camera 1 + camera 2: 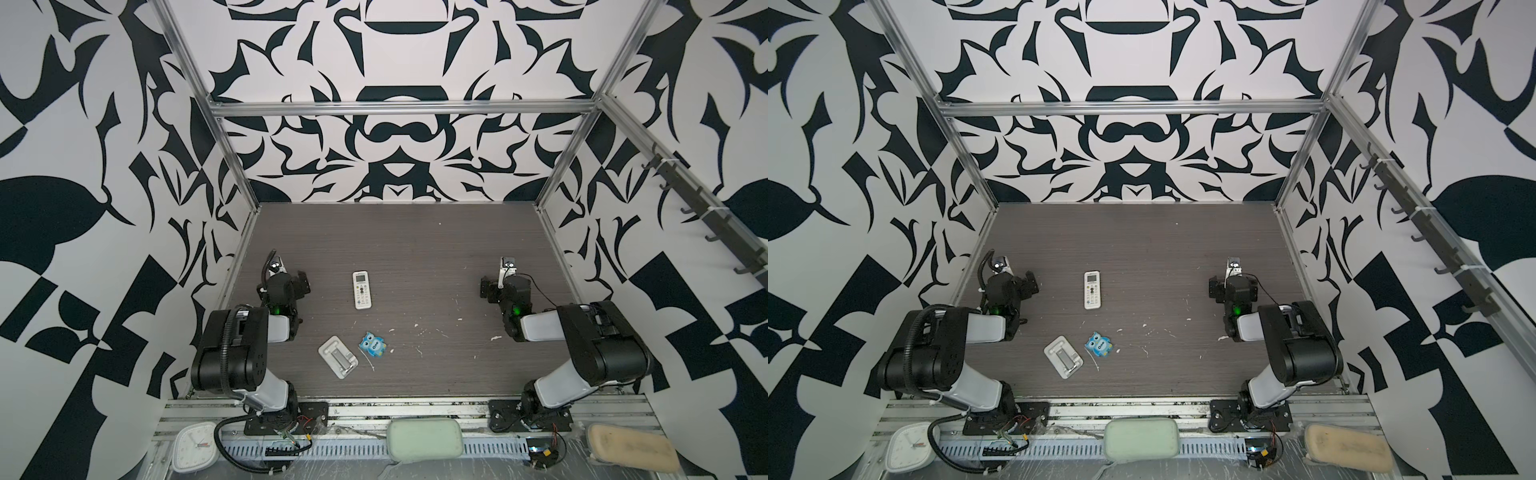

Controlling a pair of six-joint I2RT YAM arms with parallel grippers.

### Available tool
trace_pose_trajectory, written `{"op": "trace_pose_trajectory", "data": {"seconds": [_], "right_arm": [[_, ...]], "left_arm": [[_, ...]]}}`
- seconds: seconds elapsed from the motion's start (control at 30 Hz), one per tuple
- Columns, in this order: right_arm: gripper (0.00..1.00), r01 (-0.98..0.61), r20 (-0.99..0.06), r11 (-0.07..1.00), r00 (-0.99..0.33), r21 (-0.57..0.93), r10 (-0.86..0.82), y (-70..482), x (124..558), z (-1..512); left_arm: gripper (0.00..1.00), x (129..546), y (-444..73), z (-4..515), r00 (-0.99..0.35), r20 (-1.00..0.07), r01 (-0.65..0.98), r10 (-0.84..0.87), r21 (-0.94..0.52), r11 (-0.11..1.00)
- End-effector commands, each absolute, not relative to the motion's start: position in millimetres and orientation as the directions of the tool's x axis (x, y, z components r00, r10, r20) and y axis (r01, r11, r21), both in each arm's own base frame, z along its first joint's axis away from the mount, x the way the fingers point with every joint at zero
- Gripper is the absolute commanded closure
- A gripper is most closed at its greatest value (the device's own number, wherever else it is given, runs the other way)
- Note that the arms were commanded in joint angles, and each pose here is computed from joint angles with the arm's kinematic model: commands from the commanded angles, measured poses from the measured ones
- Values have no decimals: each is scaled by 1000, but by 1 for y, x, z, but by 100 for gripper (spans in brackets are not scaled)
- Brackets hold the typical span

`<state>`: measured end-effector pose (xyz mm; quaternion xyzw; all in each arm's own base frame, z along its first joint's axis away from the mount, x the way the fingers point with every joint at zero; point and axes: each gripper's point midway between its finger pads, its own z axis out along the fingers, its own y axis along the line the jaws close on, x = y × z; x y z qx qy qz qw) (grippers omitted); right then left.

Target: Load the batteries into the remote control

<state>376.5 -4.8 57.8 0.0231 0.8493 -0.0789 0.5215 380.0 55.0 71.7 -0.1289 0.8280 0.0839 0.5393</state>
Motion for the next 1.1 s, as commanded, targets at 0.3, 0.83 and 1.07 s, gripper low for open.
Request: {"op": "trace_pose_trajectory", "data": {"seconds": [0.3, 0.83, 1.07], "right_arm": [[0, 134, -927, 988, -375, -79, -23, -4, 386, 80], [0, 135, -925, 988, -379, -79, -22, -5, 386, 79], [0, 139, -931, 987, -364, -77, -21, -5, 384, 82]], "left_arm": [[1, 389, 50, 92, -290, -948, -273, -133, -52, 961], [1, 393, 49, 89, -309, -942, -265, -133, -49, 963], [1, 389, 49, 92, -294, -947, -262, -126, -47, 964]]}}
